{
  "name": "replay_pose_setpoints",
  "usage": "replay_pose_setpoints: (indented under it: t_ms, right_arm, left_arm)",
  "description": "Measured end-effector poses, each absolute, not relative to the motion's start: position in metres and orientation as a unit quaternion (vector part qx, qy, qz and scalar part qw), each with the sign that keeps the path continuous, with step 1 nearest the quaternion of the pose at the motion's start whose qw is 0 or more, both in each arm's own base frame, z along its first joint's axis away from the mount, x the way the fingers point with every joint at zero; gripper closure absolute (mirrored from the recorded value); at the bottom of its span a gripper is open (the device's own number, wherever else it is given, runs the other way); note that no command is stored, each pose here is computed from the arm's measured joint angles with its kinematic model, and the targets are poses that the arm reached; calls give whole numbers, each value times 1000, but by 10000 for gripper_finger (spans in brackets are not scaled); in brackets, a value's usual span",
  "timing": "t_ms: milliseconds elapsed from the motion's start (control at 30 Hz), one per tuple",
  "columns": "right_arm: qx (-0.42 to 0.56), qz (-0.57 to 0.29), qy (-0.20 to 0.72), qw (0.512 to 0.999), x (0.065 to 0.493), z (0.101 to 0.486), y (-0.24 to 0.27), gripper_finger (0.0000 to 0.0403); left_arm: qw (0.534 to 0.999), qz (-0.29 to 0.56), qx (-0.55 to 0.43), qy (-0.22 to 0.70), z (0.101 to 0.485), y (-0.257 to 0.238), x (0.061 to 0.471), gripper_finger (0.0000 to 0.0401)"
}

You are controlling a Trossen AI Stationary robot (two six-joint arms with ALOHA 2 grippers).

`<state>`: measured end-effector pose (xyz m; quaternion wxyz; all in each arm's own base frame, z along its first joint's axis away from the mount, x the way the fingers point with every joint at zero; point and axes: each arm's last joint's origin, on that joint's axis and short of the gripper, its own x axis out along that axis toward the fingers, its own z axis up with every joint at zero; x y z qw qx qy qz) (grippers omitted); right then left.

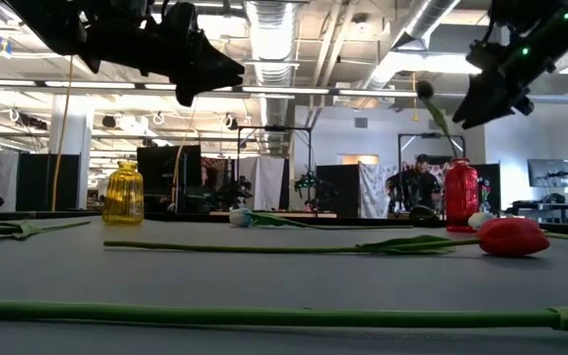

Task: Sort flowers into vase by color
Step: Put the black tulip into the red flower vase

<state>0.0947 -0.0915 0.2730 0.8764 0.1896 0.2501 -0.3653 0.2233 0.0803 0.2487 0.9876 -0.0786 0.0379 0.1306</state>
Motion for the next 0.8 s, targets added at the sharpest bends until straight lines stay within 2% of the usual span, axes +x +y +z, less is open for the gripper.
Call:
replay_pose_setpoints:
  t_ms: [200, 533, 800]
  right_arm:
    - [223, -259, 247, 907, 107, 278, -77, 203]
    - [229, -127, 279, 924, 136, 275, -44, 203]
    - [174, -47, 273, 945, 172, 273, -10, 203]
  left_arm:
    - [991, 89, -83, 50, 247, 76, 224, 283]
    - [994, 10, -93, 61, 246, 60, 228, 283]
    - [970, 9, -168, 175, 232, 50, 226, 283]
